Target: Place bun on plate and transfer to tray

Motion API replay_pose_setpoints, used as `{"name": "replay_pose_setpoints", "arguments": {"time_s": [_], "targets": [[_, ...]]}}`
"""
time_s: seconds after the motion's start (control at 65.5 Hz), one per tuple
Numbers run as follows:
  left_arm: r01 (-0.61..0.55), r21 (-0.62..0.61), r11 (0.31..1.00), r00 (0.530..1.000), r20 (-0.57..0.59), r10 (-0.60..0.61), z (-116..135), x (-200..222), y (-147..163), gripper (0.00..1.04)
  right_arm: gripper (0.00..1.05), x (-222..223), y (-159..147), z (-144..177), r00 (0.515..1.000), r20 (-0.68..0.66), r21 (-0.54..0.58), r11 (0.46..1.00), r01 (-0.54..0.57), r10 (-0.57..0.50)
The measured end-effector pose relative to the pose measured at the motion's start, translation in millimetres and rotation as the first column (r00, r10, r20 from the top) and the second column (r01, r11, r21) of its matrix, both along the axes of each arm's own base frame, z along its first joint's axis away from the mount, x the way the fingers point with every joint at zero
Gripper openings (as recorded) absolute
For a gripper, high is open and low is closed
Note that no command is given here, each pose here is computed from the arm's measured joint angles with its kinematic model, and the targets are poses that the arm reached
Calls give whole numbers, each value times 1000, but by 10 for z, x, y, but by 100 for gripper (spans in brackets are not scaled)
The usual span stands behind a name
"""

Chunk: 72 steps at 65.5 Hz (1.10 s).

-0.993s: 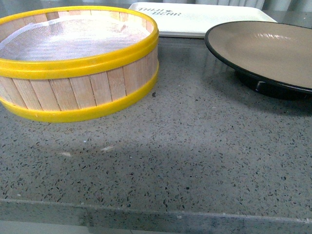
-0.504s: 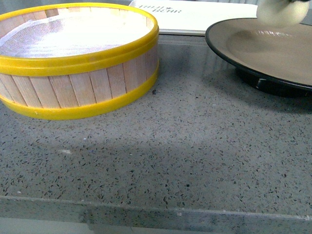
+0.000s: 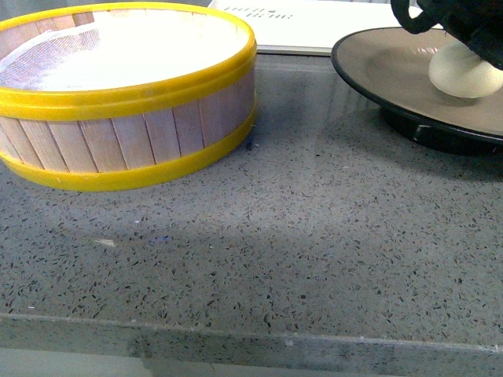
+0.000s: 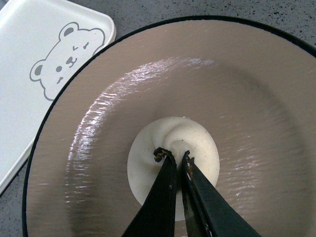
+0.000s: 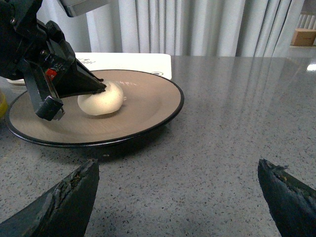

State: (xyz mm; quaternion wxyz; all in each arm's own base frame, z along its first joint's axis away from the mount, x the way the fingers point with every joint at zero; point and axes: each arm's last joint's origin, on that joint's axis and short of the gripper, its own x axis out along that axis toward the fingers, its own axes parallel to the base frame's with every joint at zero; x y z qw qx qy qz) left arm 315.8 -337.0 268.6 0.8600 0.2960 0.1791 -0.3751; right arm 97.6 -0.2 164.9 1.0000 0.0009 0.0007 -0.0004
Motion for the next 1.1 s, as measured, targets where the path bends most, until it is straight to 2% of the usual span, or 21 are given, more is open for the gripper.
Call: {"name": "replay_pose_setpoints", "arguments": {"time_s": [0.122,0.29,0.458,0.535,0.565,0.687,0.779,0.855,0.871,0.932,1.008,1.1], "targets": [[-11,7,1000,1000,0,11,-24,6,-6,5,96,0,0,1,1000,0,0,1000,0,0],[-17,4,1000,1000,4,17,6,19,-8,34,96,0,0,0,1000,0,0,1000,0,0],[-27,-15,1000,1000,11,27,83,45,-2,58,96,0,0,0,1000,0,0,1000,0,0],[-36,-33,999,999,6,36,136,67,11,73,96,0,0,0,1000,0,0,1000,0,0],[-38,-38,999,999,4,38,146,73,14,76,96,0,0,0,1000,0,0,1000,0,0],[-69,-114,991,997,19,72,351,120,131,99,96,0,0,0,1000,0,0,1000,0,0],[-104,-200,974,990,68,120,617,112,318,98,96,0,0,0,1000,0,0,1000,0,0],[-141,-281,949,978,109,177,880,37,591,98,96,0,0,0,1000,0,0,1000,0,0],[-169,-324,931,969,119,218,997,-21,754,98,96,0,0,0,1000,0,0,1000,0,0],[-214,-393,894,945,148,291,1191,-199,1126,98,96,0,0,0,1000,0,0,1000,0,0],[-252,-433,866,927,150,344,1245,-388,1476,98,96,0,0,0,1000,0,0,1000,0,0],[-311,-457,833,907,120,405,1149,-610,1869,98,96,0,0,0,1000,0,0,1000,0,0]]}}
